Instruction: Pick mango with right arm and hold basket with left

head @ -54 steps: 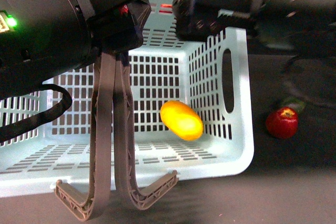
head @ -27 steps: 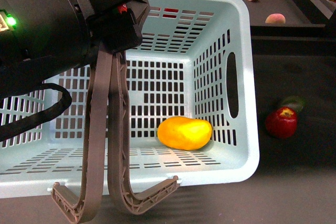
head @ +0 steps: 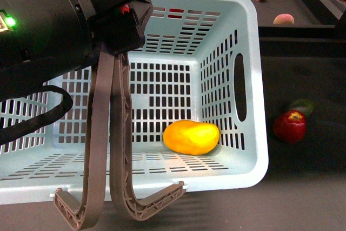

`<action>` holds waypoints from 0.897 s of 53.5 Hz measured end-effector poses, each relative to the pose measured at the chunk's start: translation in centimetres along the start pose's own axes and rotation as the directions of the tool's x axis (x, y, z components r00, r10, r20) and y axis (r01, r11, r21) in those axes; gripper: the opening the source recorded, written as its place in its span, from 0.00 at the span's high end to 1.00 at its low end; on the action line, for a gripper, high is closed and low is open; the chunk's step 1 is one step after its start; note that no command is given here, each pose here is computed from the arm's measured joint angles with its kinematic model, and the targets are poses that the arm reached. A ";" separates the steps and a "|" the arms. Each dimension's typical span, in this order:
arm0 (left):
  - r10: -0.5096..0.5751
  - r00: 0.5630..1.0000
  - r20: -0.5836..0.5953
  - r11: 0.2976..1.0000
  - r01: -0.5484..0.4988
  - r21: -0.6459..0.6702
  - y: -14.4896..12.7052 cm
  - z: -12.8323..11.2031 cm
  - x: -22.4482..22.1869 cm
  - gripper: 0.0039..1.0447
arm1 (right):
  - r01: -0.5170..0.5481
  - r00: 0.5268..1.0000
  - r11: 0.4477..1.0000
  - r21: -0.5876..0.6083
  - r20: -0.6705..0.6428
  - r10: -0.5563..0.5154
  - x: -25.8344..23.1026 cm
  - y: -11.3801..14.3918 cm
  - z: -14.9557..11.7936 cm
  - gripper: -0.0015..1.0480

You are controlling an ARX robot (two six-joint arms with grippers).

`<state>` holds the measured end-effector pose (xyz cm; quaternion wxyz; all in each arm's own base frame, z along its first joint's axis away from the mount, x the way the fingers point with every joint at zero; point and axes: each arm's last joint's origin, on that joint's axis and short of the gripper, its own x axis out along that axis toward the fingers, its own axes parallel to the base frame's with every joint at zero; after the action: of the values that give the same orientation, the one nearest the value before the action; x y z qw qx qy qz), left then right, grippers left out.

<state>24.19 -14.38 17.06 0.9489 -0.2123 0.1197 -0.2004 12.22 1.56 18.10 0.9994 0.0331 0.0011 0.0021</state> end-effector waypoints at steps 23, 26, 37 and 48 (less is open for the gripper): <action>0.001 1.000 0.000 1.000 -0.001 0.004 0.0 0.0 0.0 0.93 | 0.002 1.000 0.998 -0.063 0.009 -0.001 -0.9 -1.6 -1.2 0.98; 0.000 1.000 0.000 1.000 0.000 0.004 0.0 0.0 0.0 0.93 | 0.002 1.000 0.998 -0.063 0.012 -0.002 -1.0 -1.6 -1.1 0.98; 0.000 1.000 0.000 1.000 0.000 0.004 0.0 0.0 0.0 0.93 | 0.003 1.000 0.998 -0.063 0.012 -0.003 -1.3 -1.6 -1.2 0.98; 0.000 1.000 0.000 1.000 0.000 0.004 0.0 0.0 0.0 0.93 | 0.001 1.000 0.998 -0.063 -0.015 -0.002 -2.3 -1.6 -1.6 0.98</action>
<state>24.19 -14.38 17.07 0.9494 -0.2104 0.1191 -0.2007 9.93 0.02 16.39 1.0000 0.0014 0.0085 0.0017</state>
